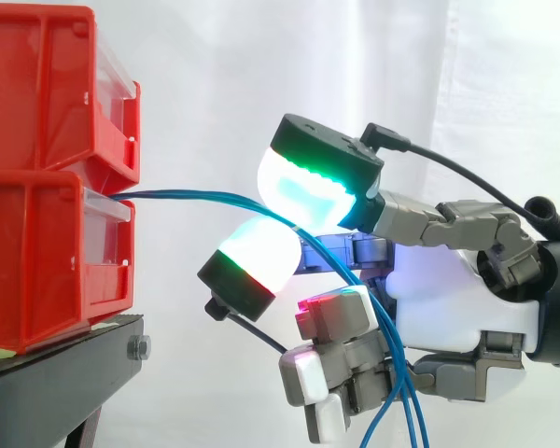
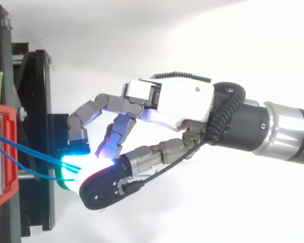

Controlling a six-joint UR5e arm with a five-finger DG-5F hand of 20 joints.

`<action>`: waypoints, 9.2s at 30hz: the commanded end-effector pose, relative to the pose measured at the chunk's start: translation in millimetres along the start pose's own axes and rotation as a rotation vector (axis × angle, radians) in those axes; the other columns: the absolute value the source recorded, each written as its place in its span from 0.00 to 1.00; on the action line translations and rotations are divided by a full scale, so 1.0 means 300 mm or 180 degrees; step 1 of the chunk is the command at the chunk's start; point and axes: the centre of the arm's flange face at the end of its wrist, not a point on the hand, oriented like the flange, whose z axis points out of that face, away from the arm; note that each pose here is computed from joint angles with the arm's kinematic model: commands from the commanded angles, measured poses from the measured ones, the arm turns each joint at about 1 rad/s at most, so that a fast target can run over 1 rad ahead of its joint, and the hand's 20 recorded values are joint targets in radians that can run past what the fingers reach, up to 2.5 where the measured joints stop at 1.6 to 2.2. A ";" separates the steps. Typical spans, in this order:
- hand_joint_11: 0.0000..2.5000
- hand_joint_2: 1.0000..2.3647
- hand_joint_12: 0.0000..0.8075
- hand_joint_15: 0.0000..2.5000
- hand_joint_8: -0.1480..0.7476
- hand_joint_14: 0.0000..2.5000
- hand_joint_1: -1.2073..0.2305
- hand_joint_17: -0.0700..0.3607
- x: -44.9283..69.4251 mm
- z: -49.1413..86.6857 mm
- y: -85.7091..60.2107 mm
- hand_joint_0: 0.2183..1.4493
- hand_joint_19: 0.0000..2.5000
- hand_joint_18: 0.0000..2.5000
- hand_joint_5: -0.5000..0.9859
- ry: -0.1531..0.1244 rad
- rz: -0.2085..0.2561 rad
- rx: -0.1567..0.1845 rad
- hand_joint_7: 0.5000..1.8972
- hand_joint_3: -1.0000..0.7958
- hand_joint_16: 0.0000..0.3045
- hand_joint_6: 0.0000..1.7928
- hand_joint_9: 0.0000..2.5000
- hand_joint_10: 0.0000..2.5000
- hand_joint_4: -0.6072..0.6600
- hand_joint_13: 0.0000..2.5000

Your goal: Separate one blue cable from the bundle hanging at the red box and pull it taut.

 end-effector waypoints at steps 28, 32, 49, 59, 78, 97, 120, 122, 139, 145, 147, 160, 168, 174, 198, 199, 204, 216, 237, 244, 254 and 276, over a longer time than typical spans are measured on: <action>0.42 0.00 0.41 0.25 0.54 0.01 0.16 0.37 0.000 0.001 0.001 0.34 0.24 0.35 0.24 0.0004 -0.0019 -0.0001 0.42 0.28 0.13 0.51 0.50 0.01 0.49 0.42; 0.41 0.00 0.41 0.26 0.54 0.01 0.19 0.37 -0.001 -0.001 -0.001 0.30 0.25 0.36 0.25 0.0000 -0.0021 0.0004 0.42 0.28 0.13 0.51 0.51 0.01 0.49 0.43; 0.39 0.00 0.43 0.25 0.55 0.01 0.34 0.38 -0.001 -0.001 -0.001 0.26 0.25 0.36 0.25 0.0000 -0.0023 0.0009 0.39 0.28 0.14 0.48 0.51 0.01 0.52 0.42; 0.39 0.01 0.43 0.25 0.55 0.01 0.34 0.38 -0.001 -0.002 -0.002 0.34 0.27 0.36 0.25 0.0000 -0.0026 0.0018 0.45 0.33 0.13 0.48 0.50 0.01 0.49 0.42; 0.47 0.00 0.42 0.24 0.51 0.01 0.20 0.37 0.000 -0.013 -0.018 0.52 0.24 0.33 0.22 0.0007 -0.0058 0.0054 0.44 0.28 0.13 0.53 0.47 0.01 0.37 0.38; 0.44 0.00 0.41 0.23 0.48 0.01 0.14 0.36 -0.011 -0.012 -0.018 0.44 0.21 0.34 0.23 -0.0003 -0.0058 0.0050 0.41 0.28 0.12 0.52 0.44 0.01 0.40 0.37; 0.41 0.00 0.42 0.24 0.48 0.01 0.41 0.37 -0.015 -0.011 -0.018 0.31 0.26 0.34 0.24 -0.0008 -0.0061 0.0045 0.37 0.28 0.13 0.47 0.48 0.01 0.48 0.38; 0.41 0.00 0.42 0.24 0.48 0.01 0.41 0.37 -0.015 -0.011 -0.018 0.35 0.26 0.34 0.23 -0.0008 -0.0061 0.0045 0.39 0.28 0.13 0.47 0.48 0.01 0.47 0.39; 0.42 0.00 0.43 0.23 0.52 0.01 0.24 0.38 -0.011 -0.011 -0.017 0.39 0.24 0.34 0.21 -0.0003 -0.0066 0.0045 0.34 0.28 0.14 0.51 0.44 0.01 0.52 0.37; 0.41 0.00 0.45 0.24 0.54 0.01 0.32 0.38 -0.011 -0.011 -0.017 0.27 0.25 0.36 0.23 -0.0003 -0.0064 0.0041 0.34 0.28 0.14 0.50 0.47 0.01 0.54 0.39; 0.41 0.00 0.46 0.24 0.54 0.01 0.34 0.39 -0.011 -0.011 -0.017 0.26 0.26 0.36 0.23 -0.0008 -0.0064 0.0041 0.35 0.28 0.14 0.50 0.48 0.01 0.54 0.39; 0.41 0.00 0.45 0.24 0.54 0.01 0.44 0.38 -0.011 -0.010 -0.017 0.33 0.28 0.36 0.24 -0.0008 -0.0062 0.0036 0.36 0.31 0.13 0.47 0.49 0.01 0.52 0.40; 0.42 0.01 0.49 0.23 0.56 0.01 0.24 0.42 -0.011 -0.010 -0.017 0.35 0.25 0.37 0.22 -0.0008 -0.0062 0.0036 0.38 0.48 0.16 0.49 0.47 0.01 0.50 0.39; 0.44 0.01 0.44 0.24 0.52 0.01 0.18 0.39 -0.011 -0.010 -0.017 0.44 0.25 0.34 0.21 -0.0008 -0.0062 0.0036 0.41 0.48 0.14 0.51 0.44 0.01 0.47 0.37; 0.44 0.00 0.43 0.24 0.50 0.01 0.16 0.37 -0.015 -0.010 -0.017 0.31 0.24 0.35 0.22 -0.0008 -0.0065 0.0041 0.34 0.28 0.13 0.51 0.45 0.01 0.51 0.39; 0.44 0.00 0.43 0.24 0.51 0.01 0.18 0.38 -0.015 -0.010 -0.017 0.30 0.25 0.35 0.22 -0.0008 -0.0065 0.0041 0.33 0.28 0.13 0.51 0.45 0.01 0.51 0.39; 0.42 0.00 0.44 0.23 0.51 0.01 0.24 0.37 -0.015 -0.010 -0.017 0.29 0.25 0.36 0.23 -0.0008 -0.0063 0.0036 0.34 0.28 0.13 0.50 0.47 0.01 0.52 0.39; 0.44 0.00 0.45 0.27 0.54 0.01 0.28 0.40 -0.011 -0.011 -0.017 0.25 0.25 0.38 0.21 -0.0008 -0.0064 0.0041 0.30 0.28 0.15 0.49 0.47 0.01 0.57 0.43; 0.29 0.00 0.52 0.11 0.55 0.00 0.35 0.40 -0.009 -0.012 -0.018 0.25 0.19 0.35 0.19 -0.0047 -0.0016 0.0048 0.23 0.28 0.15 0.47 0.35 0.01 0.62 0.43; 0.22 0.00 0.52 0.09 0.56 0.00 0.36 0.38 -0.005 -0.013 -0.017 0.26 0.14 0.33 0.19 -0.0042 -0.0016 0.0047 0.22 0.28 0.13 0.46 0.32 0.01 0.64 0.51; 0.20 0.00 0.53 0.10 0.55 0.00 0.36 0.39 -0.003 -0.011 -0.016 0.26 0.16 0.33 0.19 -0.0024 0.0028 0.0033 0.23 0.28 0.14 0.46 0.30 0.00 0.64 0.53; 0.22 0.00 0.55 0.11 0.54 0.00 0.37 0.43 0.013 -0.011 -0.014 0.27 0.17 0.30 0.18 0.0057 0.0674 0.0022 0.23 0.28 0.17 0.46 0.28 0.01 0.64 0.41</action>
